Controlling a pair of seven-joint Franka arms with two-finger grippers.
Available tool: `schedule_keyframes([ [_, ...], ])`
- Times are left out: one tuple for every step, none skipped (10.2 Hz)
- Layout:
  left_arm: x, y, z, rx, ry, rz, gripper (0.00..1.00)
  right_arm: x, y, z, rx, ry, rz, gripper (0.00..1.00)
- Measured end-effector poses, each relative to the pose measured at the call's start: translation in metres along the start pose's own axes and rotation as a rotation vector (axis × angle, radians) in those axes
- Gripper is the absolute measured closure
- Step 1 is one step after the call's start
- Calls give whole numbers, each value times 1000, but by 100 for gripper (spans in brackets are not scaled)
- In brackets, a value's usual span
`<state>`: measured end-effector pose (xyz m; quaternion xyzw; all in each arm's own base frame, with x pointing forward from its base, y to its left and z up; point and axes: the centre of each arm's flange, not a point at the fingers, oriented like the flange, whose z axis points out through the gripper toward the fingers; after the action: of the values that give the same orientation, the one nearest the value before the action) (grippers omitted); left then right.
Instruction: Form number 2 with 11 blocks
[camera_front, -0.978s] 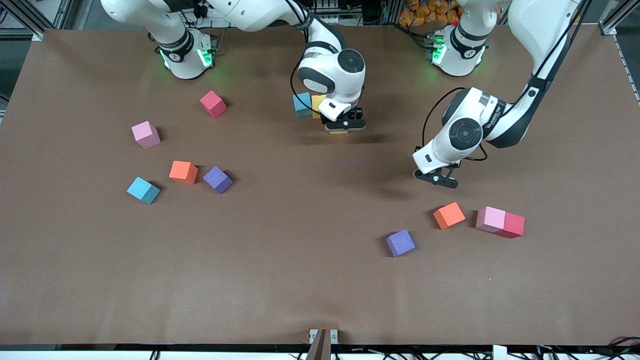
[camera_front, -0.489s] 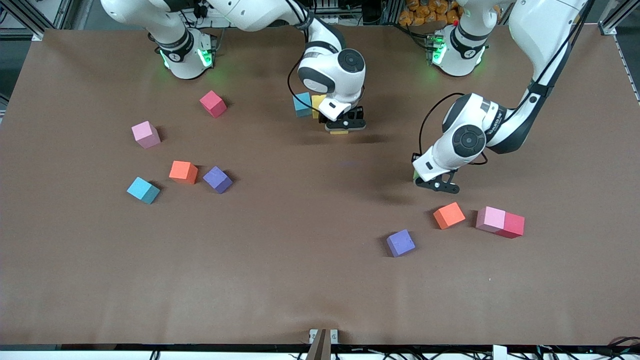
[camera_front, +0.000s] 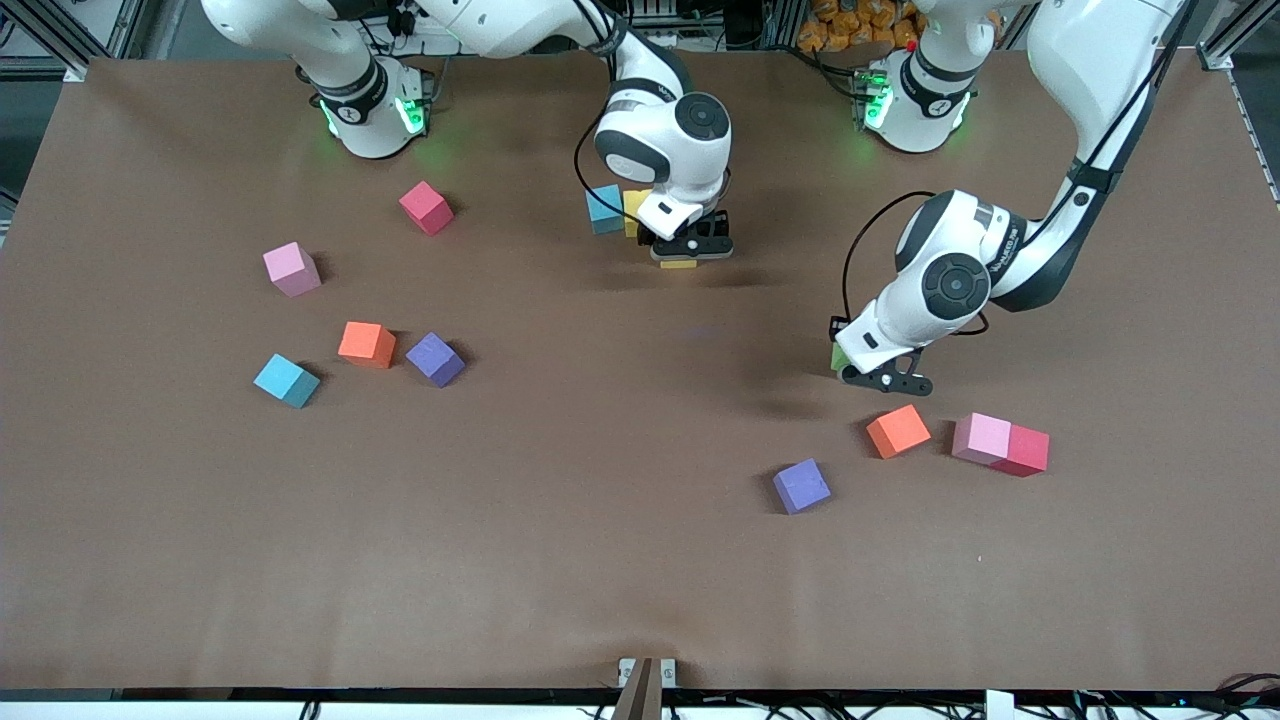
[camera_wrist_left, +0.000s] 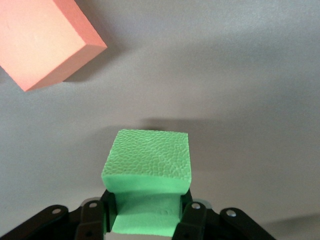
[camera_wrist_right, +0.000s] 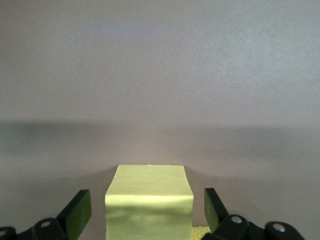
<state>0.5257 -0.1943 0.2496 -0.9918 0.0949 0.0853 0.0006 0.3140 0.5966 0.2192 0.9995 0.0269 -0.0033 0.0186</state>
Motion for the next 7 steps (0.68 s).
schedule_keyframes([
  [3,0,-4,-2,9,-2,50,2,1,-7,2,6,3,0],
  [5,0,-8,-3,17,-3,50,5,2,-12,6,12,8,0],
  [7,0,-10,-4,23,-4,50,11,5,-19,11,19,17,0],
  [8,0,-12,-5,26,-4,50,18,9,-25,17,26,29,0],
  [9,3,-14,-6,32,0,50,31,15,-32,26,34,49,0],
  [11,8,-19,-7,42,7,50,46,23,-41,38,44,73,0],
  [12,13,-21,-8,48,14,50,60,30,-51,52,55,95,0],
])
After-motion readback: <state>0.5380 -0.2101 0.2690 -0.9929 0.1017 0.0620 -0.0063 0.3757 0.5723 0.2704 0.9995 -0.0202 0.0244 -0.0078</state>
